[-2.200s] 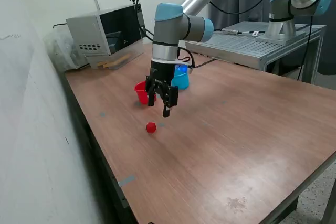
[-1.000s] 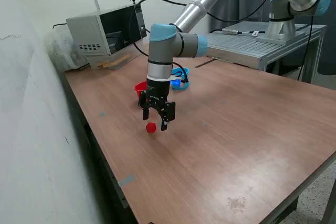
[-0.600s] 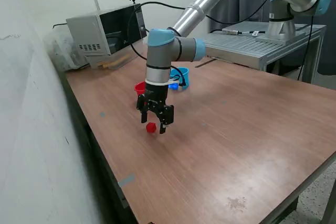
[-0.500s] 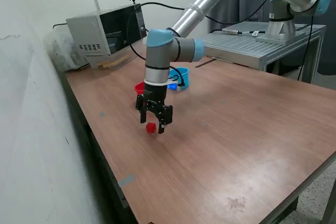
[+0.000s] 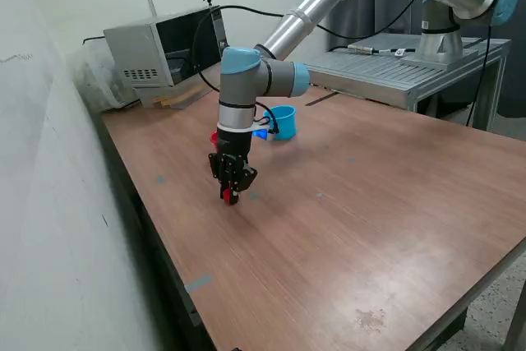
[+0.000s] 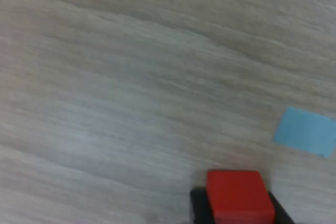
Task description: Place red objects in the red bin, and blue objects in the blue bin.
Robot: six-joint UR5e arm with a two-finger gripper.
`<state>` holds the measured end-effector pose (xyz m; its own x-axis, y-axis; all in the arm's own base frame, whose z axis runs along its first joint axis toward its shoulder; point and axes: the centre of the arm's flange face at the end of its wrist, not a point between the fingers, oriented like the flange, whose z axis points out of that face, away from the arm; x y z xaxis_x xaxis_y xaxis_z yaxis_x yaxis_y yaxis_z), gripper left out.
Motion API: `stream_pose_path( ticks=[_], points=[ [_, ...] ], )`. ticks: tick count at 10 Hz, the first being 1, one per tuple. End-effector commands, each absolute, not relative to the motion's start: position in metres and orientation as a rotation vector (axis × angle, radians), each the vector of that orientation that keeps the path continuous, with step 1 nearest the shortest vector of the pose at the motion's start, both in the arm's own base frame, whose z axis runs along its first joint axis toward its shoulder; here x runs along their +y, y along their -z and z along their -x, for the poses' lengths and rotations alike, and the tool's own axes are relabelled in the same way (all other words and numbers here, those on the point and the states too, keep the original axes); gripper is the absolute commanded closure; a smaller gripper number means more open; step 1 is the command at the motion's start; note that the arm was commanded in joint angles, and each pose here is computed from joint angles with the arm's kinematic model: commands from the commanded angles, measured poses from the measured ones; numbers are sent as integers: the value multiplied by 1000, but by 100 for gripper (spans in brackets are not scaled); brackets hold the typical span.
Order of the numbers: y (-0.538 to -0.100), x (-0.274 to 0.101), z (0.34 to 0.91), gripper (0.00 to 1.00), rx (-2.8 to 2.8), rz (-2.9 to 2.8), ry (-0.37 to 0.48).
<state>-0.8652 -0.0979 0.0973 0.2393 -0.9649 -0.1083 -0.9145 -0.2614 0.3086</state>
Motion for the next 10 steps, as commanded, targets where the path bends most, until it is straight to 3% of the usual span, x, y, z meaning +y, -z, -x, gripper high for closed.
stream_pose_path(
  ticks=[1, 3, 6, 9, 10],
  points=[
    [-93, -92, 864, 100, -1789, -2331, 406],
    [-98, -89, 864, 100, -1798, -2337, 426],
    [-194, -84, 840, 100, -1766, -2319, 512],
    [-272, -21, 801, 100, -1875, -2263, 549],
    [-279, 24, 785, 100, -1958, -2225, 535]
  ],
)
